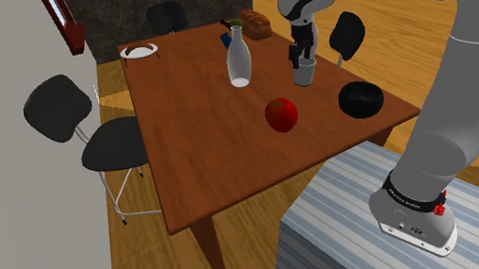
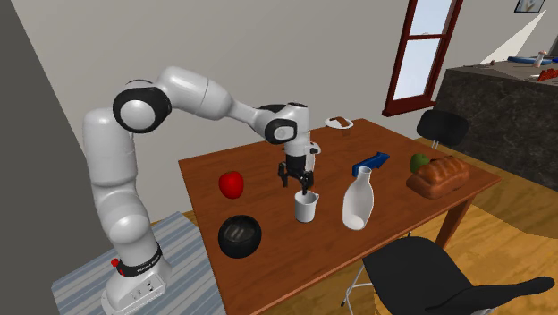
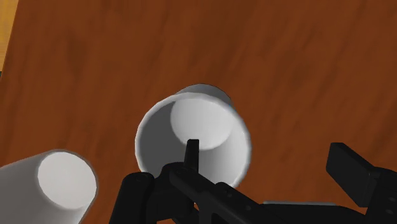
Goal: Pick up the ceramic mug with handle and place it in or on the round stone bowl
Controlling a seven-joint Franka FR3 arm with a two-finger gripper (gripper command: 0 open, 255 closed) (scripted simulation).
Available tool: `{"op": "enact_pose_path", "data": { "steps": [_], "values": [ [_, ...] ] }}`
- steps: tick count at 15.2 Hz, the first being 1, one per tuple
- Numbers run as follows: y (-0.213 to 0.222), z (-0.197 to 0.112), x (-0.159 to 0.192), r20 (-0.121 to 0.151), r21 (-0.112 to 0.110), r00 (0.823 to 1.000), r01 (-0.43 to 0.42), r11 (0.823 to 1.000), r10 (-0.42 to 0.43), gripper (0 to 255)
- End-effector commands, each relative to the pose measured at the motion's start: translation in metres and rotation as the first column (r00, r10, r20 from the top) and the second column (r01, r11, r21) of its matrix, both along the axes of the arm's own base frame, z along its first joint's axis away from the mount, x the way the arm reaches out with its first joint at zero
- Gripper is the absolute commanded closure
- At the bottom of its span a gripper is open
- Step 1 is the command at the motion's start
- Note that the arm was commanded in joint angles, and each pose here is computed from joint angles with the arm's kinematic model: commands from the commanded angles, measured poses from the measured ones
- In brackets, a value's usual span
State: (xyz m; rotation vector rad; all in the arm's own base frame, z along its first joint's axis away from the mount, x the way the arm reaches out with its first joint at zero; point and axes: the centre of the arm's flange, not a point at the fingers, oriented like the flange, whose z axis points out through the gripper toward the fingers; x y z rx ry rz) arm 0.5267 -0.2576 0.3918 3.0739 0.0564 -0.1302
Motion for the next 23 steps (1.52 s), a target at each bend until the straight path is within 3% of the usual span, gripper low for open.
{"op": "enact_pose_path", "data": {
  "steps": [1, 8, 15, 16, 23],
  "values": [
    [-0.008, -0.011, 0.007, -0.001, -0.003, 1.0, -0.005, 1.0, 0.005, 0],
    [-0.011, -0.045, 0.004, -0.001, -0.003, 1.0, -0.005, 1.0, 0.005, 0],
    [-0.011, -0.045, 0.004, -0.001, -0.003, 1.0, -0.005, 1.0, 0.005, 0],
    [-0.011, -0.045, 0.004, -0.001, -0.003, 1.0, -0.005, 1.0, 0.005, 255],
    [-0.011, -0.045, 0.004, -0.001, -0.003, 1.0, -0.005, 1.0, 0.005, 255]
  ]
}}
